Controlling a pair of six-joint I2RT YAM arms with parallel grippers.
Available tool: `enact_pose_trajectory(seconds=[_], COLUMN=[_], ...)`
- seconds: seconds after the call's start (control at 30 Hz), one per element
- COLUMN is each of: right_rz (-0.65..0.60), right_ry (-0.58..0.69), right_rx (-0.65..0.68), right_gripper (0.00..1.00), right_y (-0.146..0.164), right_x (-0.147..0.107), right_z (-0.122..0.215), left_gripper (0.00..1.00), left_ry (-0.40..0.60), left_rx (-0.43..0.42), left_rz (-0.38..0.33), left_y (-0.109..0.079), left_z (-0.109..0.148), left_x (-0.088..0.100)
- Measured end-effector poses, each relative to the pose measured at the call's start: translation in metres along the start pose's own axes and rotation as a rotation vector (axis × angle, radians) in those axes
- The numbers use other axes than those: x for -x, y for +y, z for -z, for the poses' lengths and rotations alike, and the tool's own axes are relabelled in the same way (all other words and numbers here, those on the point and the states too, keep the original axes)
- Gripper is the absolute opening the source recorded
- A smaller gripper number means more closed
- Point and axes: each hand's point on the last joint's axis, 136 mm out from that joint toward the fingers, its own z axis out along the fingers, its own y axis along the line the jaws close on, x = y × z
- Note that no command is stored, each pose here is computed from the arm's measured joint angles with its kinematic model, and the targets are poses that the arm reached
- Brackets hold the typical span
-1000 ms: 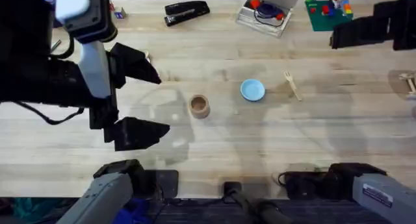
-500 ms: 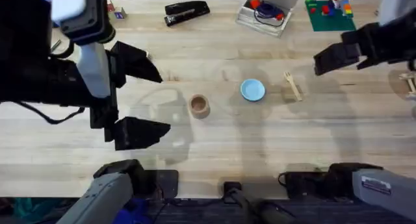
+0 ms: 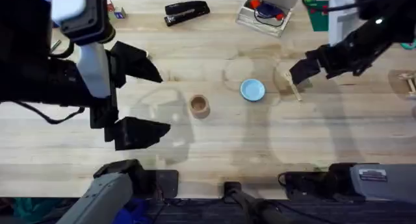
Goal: Pick up a utensil and set it on the pink plate, then put the other utensil in the container.
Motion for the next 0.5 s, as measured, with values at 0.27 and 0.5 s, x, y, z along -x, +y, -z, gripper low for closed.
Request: enact_pose_trajectory(seconds=[0.27,0.5], right_rz=[-0.001,0.045], right_ry=[0.098,0.058], right_rx=[0.02,0.015], right_gripper=[0.996,0.995], right_y=[-0.002,0.003], right_x=[0.002,0.021], right_z=[-0.041,-0.058], left_gripper=[0.993,0.993], left_ry=[0.0,0.0], left_rx=[0.0,0.0], left_rz=[0.0,-0.003], left_y=[0.0,0.0], left_z=[0.0,0.0], left_x=[0.0,0.0])
